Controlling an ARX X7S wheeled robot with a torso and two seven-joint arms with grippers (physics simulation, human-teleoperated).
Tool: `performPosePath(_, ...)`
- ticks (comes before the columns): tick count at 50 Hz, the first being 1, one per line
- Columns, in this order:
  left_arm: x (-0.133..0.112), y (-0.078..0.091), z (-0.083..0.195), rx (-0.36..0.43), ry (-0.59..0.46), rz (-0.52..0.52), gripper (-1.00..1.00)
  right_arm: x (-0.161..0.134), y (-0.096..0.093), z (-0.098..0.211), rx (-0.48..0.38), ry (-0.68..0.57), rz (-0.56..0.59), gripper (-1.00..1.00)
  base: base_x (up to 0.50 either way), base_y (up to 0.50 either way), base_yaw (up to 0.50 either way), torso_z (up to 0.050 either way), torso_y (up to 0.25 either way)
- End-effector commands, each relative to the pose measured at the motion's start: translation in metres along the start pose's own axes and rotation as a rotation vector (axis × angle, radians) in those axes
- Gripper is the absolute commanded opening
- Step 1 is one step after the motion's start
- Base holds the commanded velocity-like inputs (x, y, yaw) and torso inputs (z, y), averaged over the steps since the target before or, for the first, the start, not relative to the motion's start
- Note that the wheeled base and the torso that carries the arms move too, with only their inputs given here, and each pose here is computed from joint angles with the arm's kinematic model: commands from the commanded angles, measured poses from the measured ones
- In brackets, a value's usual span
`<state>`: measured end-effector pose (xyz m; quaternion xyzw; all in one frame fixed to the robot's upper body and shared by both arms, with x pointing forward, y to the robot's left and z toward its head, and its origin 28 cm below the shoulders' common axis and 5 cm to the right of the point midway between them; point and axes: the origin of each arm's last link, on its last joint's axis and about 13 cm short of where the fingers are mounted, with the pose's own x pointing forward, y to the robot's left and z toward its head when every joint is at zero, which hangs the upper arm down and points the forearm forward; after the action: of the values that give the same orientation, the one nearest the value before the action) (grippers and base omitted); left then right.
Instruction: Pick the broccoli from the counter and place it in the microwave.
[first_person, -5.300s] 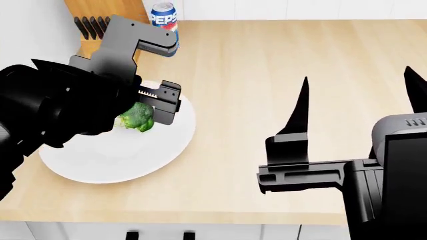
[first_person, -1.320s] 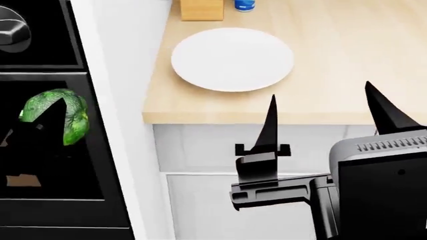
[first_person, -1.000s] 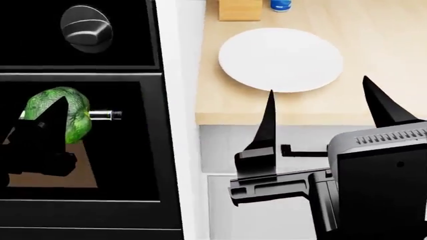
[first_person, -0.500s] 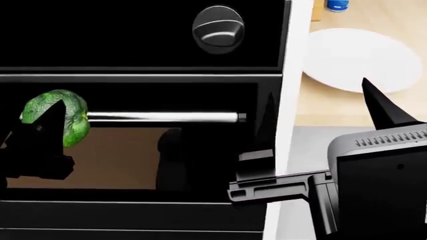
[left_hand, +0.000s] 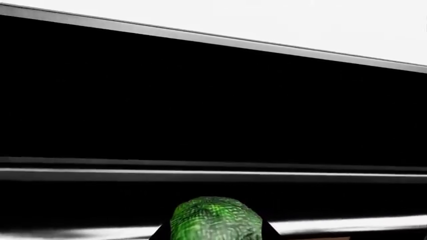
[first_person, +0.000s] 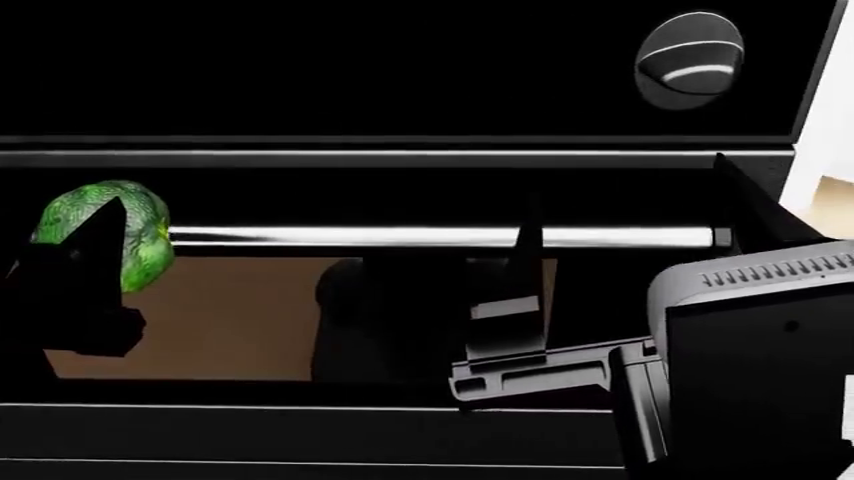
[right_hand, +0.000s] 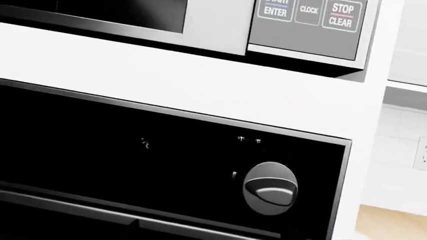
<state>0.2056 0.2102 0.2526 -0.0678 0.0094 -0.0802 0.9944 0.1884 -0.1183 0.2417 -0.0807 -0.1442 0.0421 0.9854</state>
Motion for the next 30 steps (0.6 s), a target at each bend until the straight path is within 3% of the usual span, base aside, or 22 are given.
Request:
performPosePath(1,0.001,-0.002,0.003,-0.022,-0.011,-0.003,-1.0,0.004,-0.002,0.001,-0.058,-0.021,-0.029,1.0,0.0,0.0,0.0,0.0,0.0)
performPosePath(4,0.002,-0.001,0.003,-0.024,-0.012,-0.002,-1.0,0.004,-0.002,0.013,-0.169,-0.119,-0.073,1.0,0.0,0.0,0.0,0.0,0.0)
performPosePath(6,0.002,-0.001,0.004,-0.027,-0.012,0.0,-1.0,-0.002,-0.003,0.024,-0.076,-0.169,-0.016,1.0,0.0,0.0,0.0,0.0,0.0)
performPosePath(8,0.003,-0.001,0.003,-0.028,-0.012,0.0,-1.0,-0.006,-0.005,0.043,-0.117,-0.257,-0.067,1.0,0.0,0.0,0.0,0.0,0.0)
performPosePath(12,0.003,-0.001,0.002,-0.029,-0.011,-0.002,-1.0,-0.01,-0.006,0.086,-0.257,-0.498,-0.147,1.0,0.0,0.0,0.0,0.0,0.0)
performPosePath(17,0.004,0.001,0.003,-0.029,-0.013,-0.001,-1.0,-0.022,-0.004,0.126,-0.311,-0.736,-0.146,1.0,0.0,0.0,0.0,0.0,0.0)
performPosePath(18,0.004,0.001,0.003,-0.029,-0.013,-0.002,-1.0,-0.029,-0.007,0.147,-0.326,-0.883,-0.182,1.0,0.0,0.0,0.0,0.0,0.0)
performPosePath(21,0.006,0.002,0.003,-0.029,-0.014,-0.004,-1.0,-0.038,-0.009,0.17,-0.35,-1.011,-0.213,1.0,0.0,0.0,0.0,0.0,0.0)
performPosePath(30,0.007,0.004,0.003,-0.026,-0.017,-0.001,-1.0,-0.045,-0.006,0.18,-0.353,-1.065,-0.235,1.0,0.0,0.0,0.0,0.0,0.0)
